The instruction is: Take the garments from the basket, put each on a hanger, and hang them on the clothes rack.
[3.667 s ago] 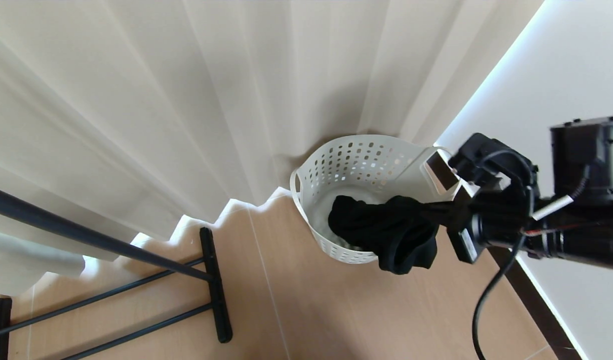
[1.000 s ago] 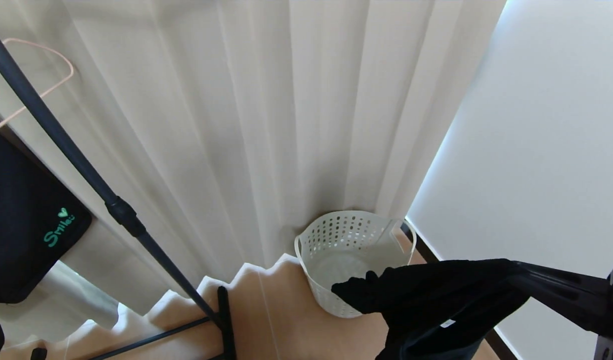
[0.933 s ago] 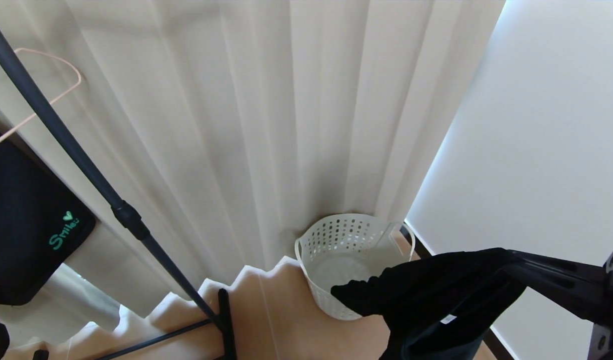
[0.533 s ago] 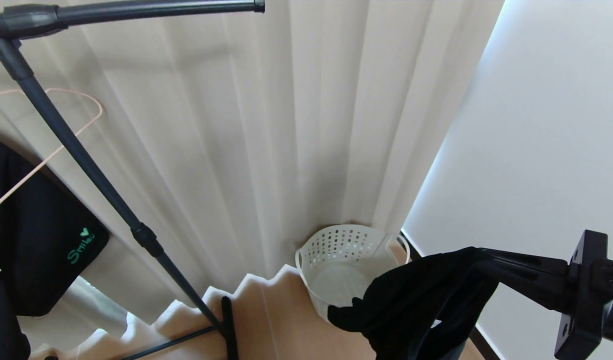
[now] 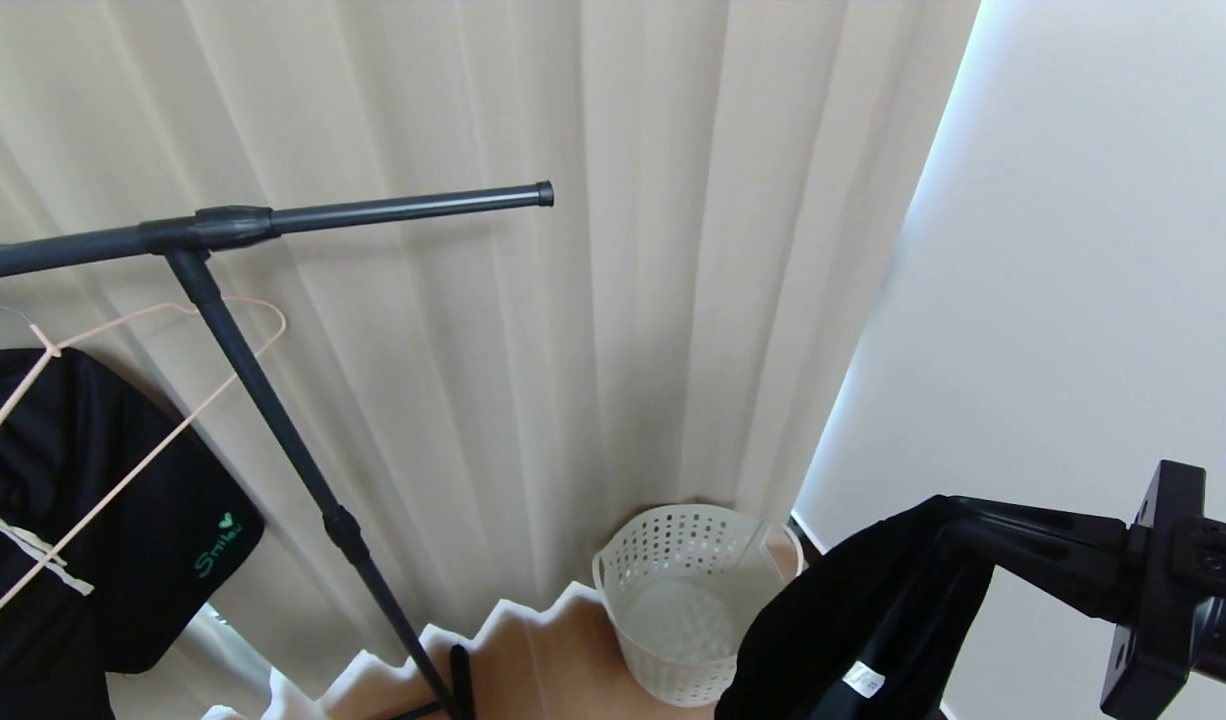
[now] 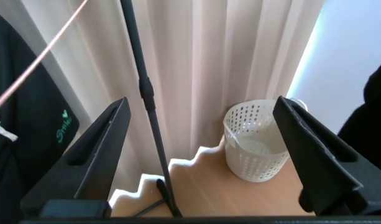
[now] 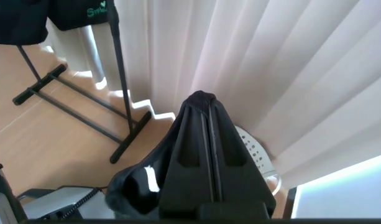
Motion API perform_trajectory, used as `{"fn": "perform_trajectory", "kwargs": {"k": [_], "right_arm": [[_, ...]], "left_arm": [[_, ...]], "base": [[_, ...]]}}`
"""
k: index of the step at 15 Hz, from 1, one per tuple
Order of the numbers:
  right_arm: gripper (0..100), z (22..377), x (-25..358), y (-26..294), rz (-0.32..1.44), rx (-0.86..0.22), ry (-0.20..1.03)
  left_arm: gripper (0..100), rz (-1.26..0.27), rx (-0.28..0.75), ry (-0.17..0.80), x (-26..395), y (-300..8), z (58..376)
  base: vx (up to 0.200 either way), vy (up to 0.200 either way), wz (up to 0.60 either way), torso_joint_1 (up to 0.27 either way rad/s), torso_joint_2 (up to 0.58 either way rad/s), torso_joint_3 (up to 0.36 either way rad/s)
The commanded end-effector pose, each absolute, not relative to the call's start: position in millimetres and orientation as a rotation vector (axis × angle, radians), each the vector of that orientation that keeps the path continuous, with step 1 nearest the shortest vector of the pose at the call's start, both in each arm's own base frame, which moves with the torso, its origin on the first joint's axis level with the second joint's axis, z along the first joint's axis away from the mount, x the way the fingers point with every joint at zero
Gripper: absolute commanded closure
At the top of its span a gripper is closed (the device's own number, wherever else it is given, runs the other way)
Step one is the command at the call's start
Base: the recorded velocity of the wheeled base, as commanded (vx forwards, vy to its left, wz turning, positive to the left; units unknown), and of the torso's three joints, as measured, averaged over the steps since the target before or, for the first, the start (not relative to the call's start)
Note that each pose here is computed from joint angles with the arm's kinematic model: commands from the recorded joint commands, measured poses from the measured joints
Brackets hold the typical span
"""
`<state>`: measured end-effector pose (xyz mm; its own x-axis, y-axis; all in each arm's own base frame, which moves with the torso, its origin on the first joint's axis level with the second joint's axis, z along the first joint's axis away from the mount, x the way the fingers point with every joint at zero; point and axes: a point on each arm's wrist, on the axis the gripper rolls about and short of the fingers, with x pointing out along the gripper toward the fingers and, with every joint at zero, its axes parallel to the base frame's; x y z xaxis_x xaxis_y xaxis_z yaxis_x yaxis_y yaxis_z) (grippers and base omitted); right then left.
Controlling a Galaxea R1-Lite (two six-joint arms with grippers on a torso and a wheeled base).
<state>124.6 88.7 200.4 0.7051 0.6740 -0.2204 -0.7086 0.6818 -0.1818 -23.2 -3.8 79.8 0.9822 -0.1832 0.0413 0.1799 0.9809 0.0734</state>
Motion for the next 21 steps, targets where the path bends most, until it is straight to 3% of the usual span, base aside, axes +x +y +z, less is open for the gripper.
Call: {"fn": "perform_trajectory", "kwargs": {"k": [1,18,21], "right_arm": [[100,200.2,124.4,88.4,0.777,-0.263,0.140],[100,198.8,122.3,86.4,0.773,-0.264,0.140],[100,199.4,122.3,86.0,0.770,-0.264,0.137]], "left_arm": [[0,-0.183,0.069,-0.047,-23.3,-3.8,79.7],[0,-0.176,0.068,-0.049,-23.2,-3.7,79.9],[0,-0.178,0.069,-0.049,-23.3,-3.7,79.9]], "base": [[0.000,0.000,0.00,0.222,-0.51,-0.100],[0.000,0.000,0.00,0.172,-0.37,-0.141],[0.000,0.000,0.00,0.011,-0.04,-0.014]]}}
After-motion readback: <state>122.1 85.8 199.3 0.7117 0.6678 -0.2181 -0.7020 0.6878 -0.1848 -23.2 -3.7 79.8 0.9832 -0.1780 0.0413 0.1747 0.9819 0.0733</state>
